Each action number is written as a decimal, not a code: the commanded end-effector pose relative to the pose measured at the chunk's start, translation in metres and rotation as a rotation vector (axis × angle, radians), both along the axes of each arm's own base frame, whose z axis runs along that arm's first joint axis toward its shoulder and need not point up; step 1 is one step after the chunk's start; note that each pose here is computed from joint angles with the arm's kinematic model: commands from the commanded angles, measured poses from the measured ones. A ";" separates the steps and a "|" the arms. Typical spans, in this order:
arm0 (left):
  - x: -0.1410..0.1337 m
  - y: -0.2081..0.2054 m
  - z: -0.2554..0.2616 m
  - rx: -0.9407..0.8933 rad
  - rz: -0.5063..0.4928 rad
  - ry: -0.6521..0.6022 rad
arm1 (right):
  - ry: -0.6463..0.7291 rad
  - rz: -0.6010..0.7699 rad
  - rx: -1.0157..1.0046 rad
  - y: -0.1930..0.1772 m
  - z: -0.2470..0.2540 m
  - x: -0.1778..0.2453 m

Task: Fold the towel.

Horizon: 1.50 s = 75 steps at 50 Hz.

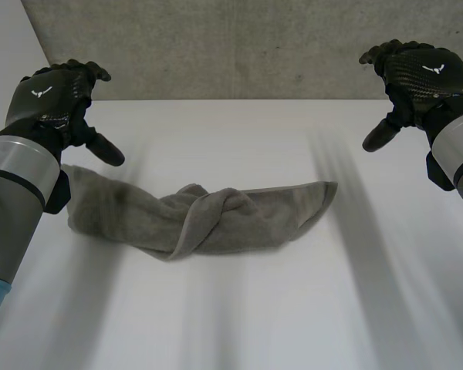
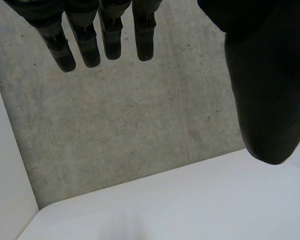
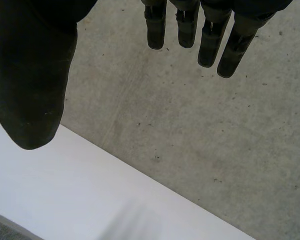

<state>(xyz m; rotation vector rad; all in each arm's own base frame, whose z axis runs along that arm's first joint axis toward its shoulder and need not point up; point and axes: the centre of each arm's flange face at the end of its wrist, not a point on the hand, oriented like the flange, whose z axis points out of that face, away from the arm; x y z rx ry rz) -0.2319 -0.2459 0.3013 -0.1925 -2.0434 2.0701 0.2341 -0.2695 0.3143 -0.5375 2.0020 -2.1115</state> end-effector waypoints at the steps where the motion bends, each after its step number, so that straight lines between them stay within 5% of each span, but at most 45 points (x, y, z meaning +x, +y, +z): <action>1: 0.000 -0.001 -0.003 0.008 -0.003 -0.007 | 0.008 0.000 0.022 0.000 -0.004 -0.001; 23: -0.002 0.003 -0.005 0.025 -0.020 -0.013 | 0.009 0.003 0.020 0.000 -0.003 -0.001; 30: -0.010 0.010 -0.019 0.079 -0.103 -0.034 | 0.029 0.064 0.038 0.002 -0.010 0.005; 37: -0.026 0.014 -0.056 0.196 -0.192 -0.079 | 0.155 0.333 0.185 0.012 -0.070 0.038; 43: -0.039 0.015 -0.090 0.294 -0.229 -0.122 | 0.276 0.378 0.273 0.009 -0.120 0.047; 62: -0.060 0.003 -0.155 0.408 -0.217 -0.183 | 0.242 0.387 0.272 0.005 -0.200 0.078; 68: -0.067 0.003 -0.155 0.367 -0.219 -0.175 | 0.255 0.397 0.282 0.005 -0.206 0.081; 75: -0.070 0.002 -0.152 0.353 -0.222 -0.168 | 0.242 0.373 0.227 0.008 -0.156 0.062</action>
